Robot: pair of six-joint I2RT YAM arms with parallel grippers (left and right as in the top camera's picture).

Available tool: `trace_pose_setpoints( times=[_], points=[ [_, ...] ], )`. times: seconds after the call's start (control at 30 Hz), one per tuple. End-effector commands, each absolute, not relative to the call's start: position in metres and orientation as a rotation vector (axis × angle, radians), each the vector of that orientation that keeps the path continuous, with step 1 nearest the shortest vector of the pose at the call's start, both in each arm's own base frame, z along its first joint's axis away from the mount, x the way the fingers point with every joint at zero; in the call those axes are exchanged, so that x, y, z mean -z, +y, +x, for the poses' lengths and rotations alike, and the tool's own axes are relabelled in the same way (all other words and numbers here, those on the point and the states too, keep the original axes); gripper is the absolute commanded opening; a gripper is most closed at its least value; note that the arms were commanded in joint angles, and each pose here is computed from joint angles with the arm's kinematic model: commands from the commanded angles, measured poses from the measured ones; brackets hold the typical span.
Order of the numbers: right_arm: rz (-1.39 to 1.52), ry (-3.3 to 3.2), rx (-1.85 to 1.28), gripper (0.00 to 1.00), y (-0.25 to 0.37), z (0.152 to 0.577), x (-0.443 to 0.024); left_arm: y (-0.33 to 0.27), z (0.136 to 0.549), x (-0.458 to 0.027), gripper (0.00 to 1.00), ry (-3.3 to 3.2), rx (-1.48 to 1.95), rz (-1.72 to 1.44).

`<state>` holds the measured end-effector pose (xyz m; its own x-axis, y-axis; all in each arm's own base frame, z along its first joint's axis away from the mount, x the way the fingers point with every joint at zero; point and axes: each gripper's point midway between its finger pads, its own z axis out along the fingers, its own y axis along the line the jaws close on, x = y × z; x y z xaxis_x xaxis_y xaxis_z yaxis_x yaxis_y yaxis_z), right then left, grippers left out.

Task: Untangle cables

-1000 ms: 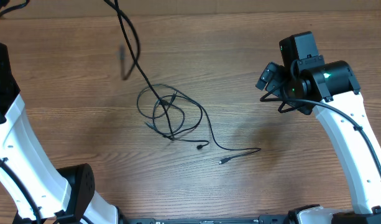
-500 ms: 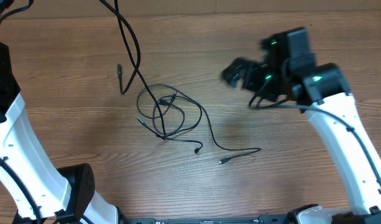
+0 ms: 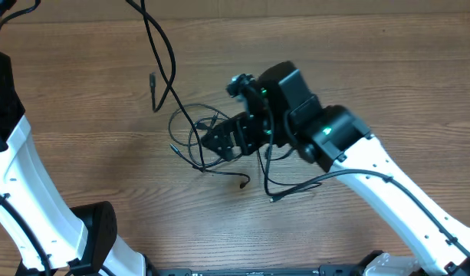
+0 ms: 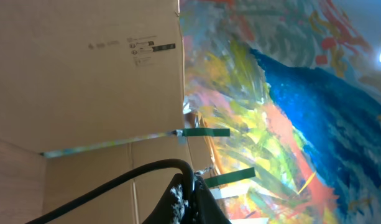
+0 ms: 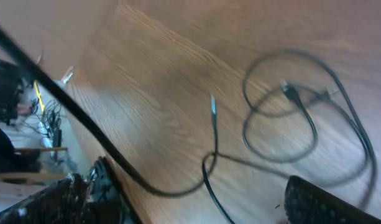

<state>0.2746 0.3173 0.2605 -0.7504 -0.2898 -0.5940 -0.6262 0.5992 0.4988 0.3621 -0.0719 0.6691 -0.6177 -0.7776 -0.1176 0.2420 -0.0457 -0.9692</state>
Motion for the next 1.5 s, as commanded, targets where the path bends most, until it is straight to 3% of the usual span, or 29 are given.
trace_pose_setpoints(
  times=[0.0, 0.1, 0.2, 0.23, 0.47, 0.67, 0.93, 1.1, 1.47],
  points=[
    [-0.746, 2.350, -0.989, 0.90, 0.336, 0.274, -0.247, -0.072, 0.355, -0.674, 0.04, 1.483, 1.790, -0.604],
    [-0.757, 2.329, -1.021, 0.70, 0.350, 0.273, -0.247, -0.072, 0.355, -0.674, 0.04, 1.483, 1.790, -0.604],
    [-0.781, 2.312, -1.032, 0.67, 0.358, 0.269, -0.247, -0.072, 0.355, -0.674, 0.04, 1.483, 1.790, -0.604],
    [-0.787, 2.313, -1.032, 0.61, 0.359, 0.267, -0.246, -0.073, 0.355, -0.674, 0.04, 1.484, 1.790, -0.604],
    [-0.795, 2.339, -1.016, 0.04, 0.364, 0.267, -0.233, -0.073, 0.355, -0.674, 0.04, 1.485, 1.790, -0.603],
    [-0.700, 2.296, -1.047, 0.04, 0.359, 0.278, -0.265, -0.072, 0.357, -0.669, 0.04, 1.505, 1.700, -0.533],
    [-0.495, 2.023, -1.102, 0.04, 0.305, 0.293, -0.416, -0.062, 0.373, -0.604, 0.04, 1.693, 1.484, -0.671],
    [-0.321, 1.910, -1.183, 0.04, 0.264, 0.285, -0.484, -0.051, 0.377, -0.576, 0.04, 1.758, 1.361, -0.750],
    [-0.234, 1.907, -1.210, 0.04, 0.258, 0.289, -0.491, -0.053, 0.375, -0.568, 0.04, 1.814, 1.231, -0.574]
  ],
)
